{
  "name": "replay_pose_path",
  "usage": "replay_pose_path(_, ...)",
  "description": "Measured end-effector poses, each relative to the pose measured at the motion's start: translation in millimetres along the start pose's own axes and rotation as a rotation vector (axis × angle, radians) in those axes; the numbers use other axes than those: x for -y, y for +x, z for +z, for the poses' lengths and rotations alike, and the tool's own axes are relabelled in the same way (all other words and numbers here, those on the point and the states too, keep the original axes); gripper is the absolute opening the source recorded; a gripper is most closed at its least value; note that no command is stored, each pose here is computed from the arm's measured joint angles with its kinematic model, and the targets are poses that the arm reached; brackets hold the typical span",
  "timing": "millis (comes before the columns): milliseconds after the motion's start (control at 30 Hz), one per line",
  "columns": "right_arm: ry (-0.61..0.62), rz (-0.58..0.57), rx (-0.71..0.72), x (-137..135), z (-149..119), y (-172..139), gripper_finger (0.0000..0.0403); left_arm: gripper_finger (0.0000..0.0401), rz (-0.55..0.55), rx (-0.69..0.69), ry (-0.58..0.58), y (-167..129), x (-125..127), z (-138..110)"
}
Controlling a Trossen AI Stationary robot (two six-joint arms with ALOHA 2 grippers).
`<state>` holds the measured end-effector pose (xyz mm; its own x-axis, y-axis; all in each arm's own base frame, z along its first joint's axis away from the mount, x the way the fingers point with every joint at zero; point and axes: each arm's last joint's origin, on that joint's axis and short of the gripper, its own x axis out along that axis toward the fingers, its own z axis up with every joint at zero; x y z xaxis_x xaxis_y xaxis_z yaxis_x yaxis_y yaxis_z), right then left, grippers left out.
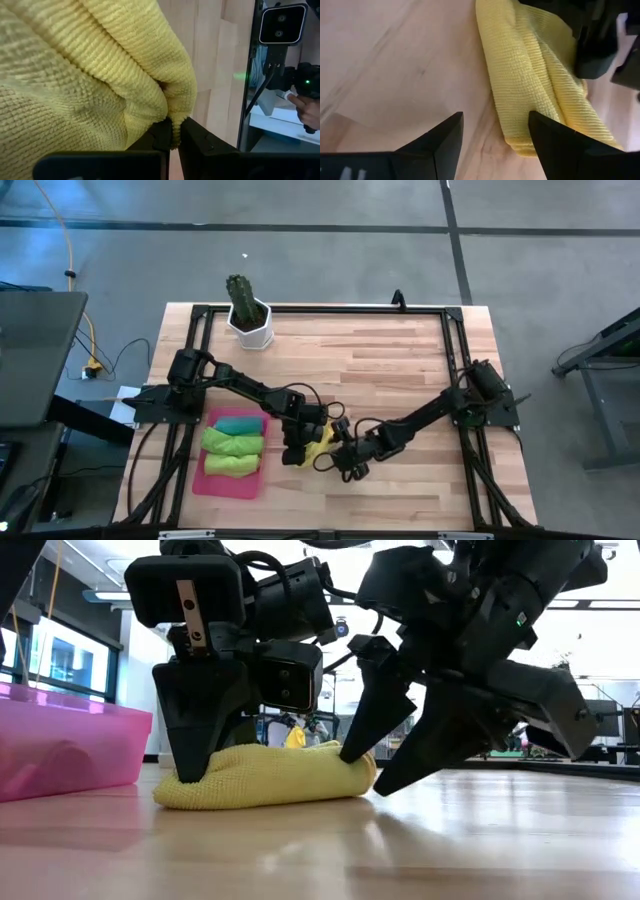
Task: Roll microfiber towels into tight, uniform cylinder then place into a basket
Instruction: Roll the yellow towel
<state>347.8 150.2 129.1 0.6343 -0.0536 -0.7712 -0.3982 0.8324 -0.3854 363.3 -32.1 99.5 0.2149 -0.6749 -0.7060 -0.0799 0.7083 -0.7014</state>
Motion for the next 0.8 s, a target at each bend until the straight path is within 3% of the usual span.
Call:
replay_pose_path(233,-0.080,-0.048,0.026,-7,5,-4,0.0220,0.0010,0.000,-0.001,0.000,0,0,0)
replay_pose_path(467,-0.044,-0.055,0.011,0,1,4,0.0216,0.0010,0.000,-0.001,0.000,0,0,0)
replay_pose_path(800,-0.035,-0.060,-0.001,1,-4,21,0.0157,0.0010,-0.042,-0.014,-0.001,0,1,0)
